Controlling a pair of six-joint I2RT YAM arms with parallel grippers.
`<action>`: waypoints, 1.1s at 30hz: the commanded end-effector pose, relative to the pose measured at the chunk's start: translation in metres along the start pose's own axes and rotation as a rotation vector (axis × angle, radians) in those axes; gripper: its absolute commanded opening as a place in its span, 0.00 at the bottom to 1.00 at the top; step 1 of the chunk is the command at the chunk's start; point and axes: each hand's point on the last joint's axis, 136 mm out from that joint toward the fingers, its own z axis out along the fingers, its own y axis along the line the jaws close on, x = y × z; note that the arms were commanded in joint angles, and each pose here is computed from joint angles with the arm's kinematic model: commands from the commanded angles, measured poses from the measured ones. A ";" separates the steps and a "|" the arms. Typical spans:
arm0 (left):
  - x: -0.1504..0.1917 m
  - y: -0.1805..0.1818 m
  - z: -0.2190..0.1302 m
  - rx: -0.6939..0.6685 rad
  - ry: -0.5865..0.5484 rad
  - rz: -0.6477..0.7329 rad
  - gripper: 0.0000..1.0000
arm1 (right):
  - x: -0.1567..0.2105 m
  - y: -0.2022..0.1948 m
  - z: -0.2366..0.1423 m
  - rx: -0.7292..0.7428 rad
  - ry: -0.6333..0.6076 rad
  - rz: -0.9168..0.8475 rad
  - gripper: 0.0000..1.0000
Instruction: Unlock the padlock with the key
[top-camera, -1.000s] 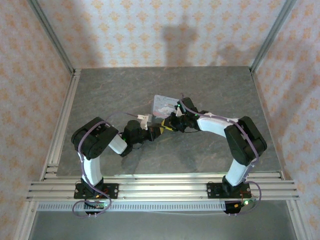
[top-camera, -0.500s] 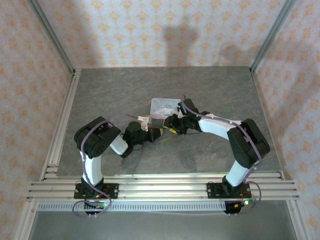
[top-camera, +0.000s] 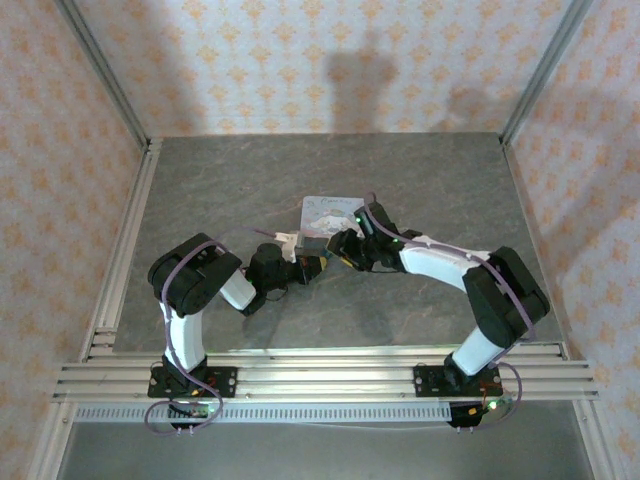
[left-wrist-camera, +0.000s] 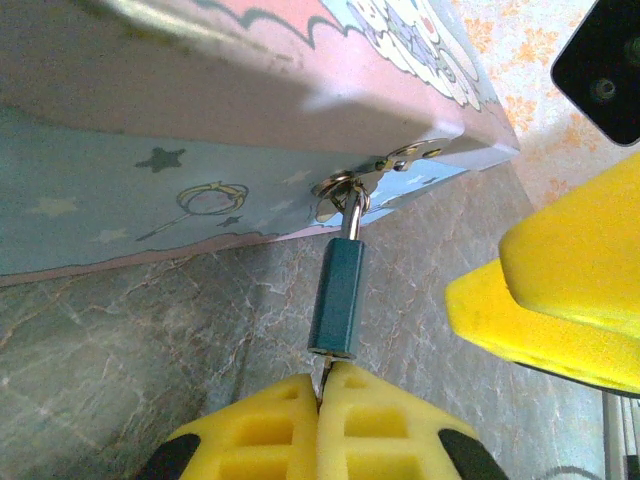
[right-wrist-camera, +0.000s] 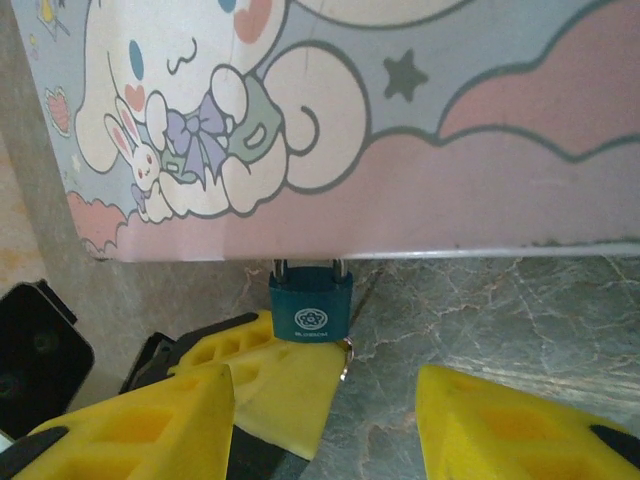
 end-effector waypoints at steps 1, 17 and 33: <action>-0.002 0.001 0.001 -0.012 -0.006 -0.007 0.00 | -0.011 0.005 0.004 -0.032 -0.070 0.033 0.51; -0.011 -0.014 -0.002 0.028 -0.021 -0.011 0.00 | -0.003 0.000 0.034 -0.033 -0.060 0.053 0.54; -0.016 -0.023 -0.007 0.038 -0.015 -0.002 0.00 | 0.002 -0.001 0.043 -0.016 -0.061 0.055 0.36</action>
